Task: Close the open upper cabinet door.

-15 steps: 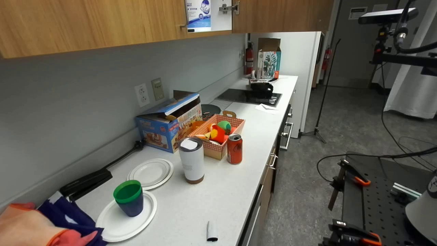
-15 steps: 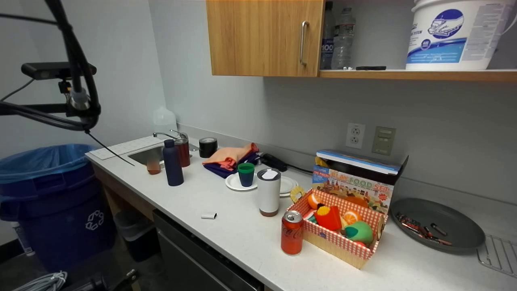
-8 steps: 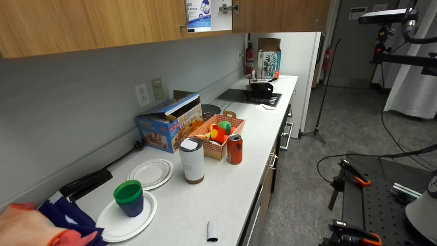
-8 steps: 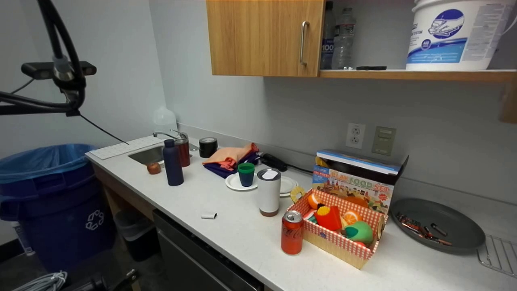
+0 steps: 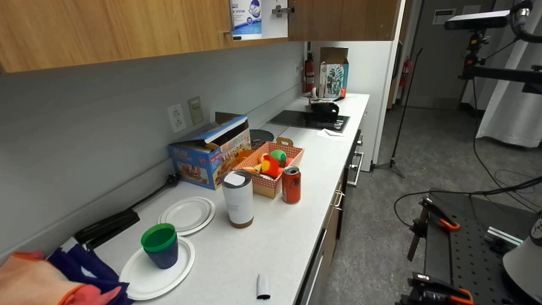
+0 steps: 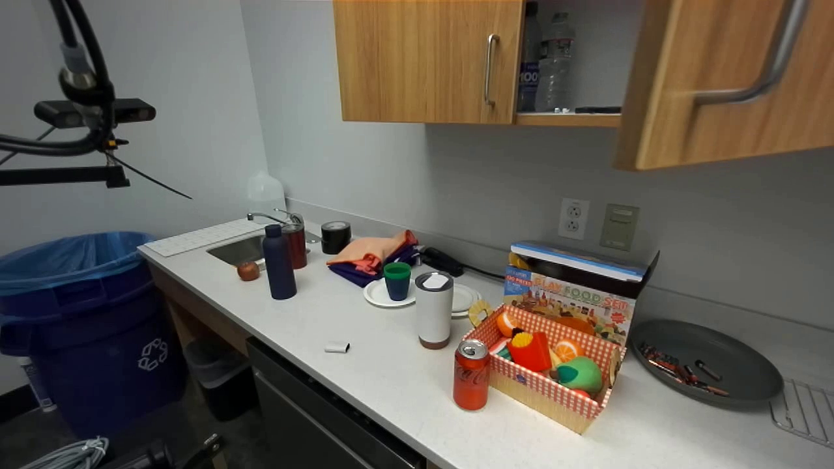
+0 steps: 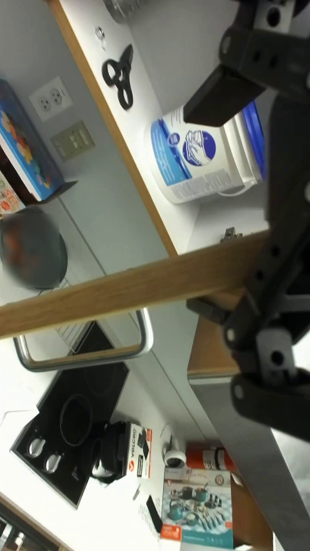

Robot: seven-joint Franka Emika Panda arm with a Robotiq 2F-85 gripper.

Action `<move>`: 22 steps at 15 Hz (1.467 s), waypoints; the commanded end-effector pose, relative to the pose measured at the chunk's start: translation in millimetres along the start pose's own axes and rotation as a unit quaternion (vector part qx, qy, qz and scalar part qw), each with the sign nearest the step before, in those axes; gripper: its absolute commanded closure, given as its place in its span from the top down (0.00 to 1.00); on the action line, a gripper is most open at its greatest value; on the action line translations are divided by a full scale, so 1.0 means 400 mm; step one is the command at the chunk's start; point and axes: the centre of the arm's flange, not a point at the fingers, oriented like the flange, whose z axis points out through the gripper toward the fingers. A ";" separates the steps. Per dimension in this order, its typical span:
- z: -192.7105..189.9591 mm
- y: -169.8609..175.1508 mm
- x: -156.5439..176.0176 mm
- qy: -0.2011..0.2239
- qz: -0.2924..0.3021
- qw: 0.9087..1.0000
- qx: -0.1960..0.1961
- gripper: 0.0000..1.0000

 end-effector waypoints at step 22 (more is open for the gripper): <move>0.086 -0.508 0.203 -0.002 -0.129 0.977 0.171 1.00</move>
